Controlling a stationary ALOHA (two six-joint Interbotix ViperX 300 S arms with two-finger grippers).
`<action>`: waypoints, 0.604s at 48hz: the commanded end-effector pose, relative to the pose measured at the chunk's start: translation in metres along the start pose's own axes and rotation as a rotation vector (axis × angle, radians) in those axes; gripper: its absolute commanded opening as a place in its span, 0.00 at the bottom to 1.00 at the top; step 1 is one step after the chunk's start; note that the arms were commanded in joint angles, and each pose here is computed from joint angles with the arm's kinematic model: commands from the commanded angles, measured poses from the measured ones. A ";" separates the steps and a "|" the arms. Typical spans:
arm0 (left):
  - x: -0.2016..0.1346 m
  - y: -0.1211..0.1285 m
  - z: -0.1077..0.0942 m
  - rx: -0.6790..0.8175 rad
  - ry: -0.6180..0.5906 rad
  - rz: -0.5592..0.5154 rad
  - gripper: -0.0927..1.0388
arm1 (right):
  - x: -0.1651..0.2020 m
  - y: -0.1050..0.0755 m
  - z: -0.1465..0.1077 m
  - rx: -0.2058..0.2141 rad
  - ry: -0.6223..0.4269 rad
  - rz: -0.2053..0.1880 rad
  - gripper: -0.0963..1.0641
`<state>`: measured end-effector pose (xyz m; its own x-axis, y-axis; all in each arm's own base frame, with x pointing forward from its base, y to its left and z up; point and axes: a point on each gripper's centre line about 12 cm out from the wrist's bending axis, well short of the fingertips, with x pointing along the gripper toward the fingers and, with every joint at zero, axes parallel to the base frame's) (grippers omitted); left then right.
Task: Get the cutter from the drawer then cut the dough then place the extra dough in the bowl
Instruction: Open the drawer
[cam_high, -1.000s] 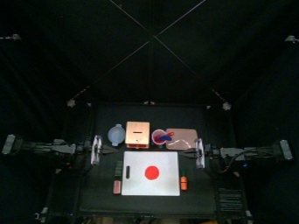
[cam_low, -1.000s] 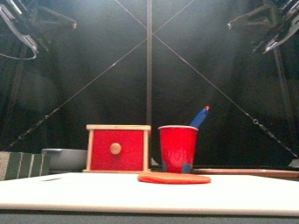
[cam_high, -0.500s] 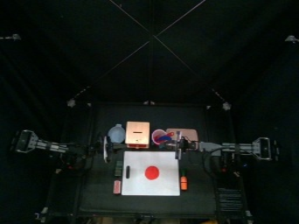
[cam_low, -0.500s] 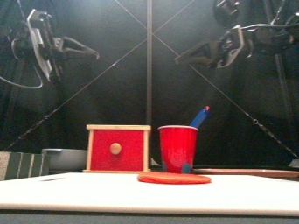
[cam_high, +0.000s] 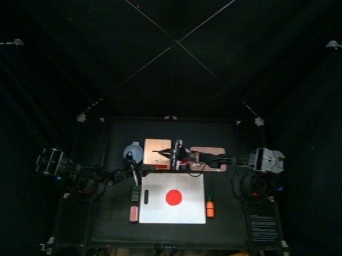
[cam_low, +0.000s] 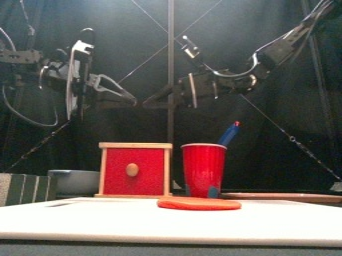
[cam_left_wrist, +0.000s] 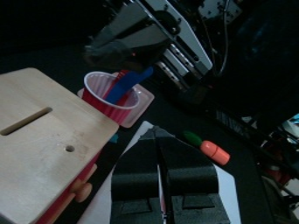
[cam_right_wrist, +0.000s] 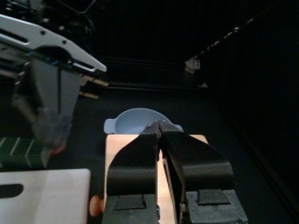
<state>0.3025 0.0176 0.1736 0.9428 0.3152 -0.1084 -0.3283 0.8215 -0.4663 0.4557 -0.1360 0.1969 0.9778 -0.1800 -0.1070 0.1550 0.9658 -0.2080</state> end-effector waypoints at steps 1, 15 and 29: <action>0.004 -0.005 0.004 -0.040 -0.020 -0.010 0.34 | 0.016 -0.010 0.008 -0.010 -0.013 -0.019 0.06; 0.003 0.003 0.001 -0.163 -0.013 0.044 0.52 | 0.031 -0.008 -0.020 -0.053 0.147 0.010 0.06; 0.002 0.014 -0.011 -0.299 0.074 0.147 0.72 | 0.031 -0.006 -0.034 -0.069 0.209 0.025 0.06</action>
<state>0.2981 0.0231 0.1566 0.9010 0.3646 -0.2350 -0.4244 0.6291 -0.6512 0.4807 -0.1498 0.1545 0.9298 -0.1880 -0.3163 0.1039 0.9588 -0.2643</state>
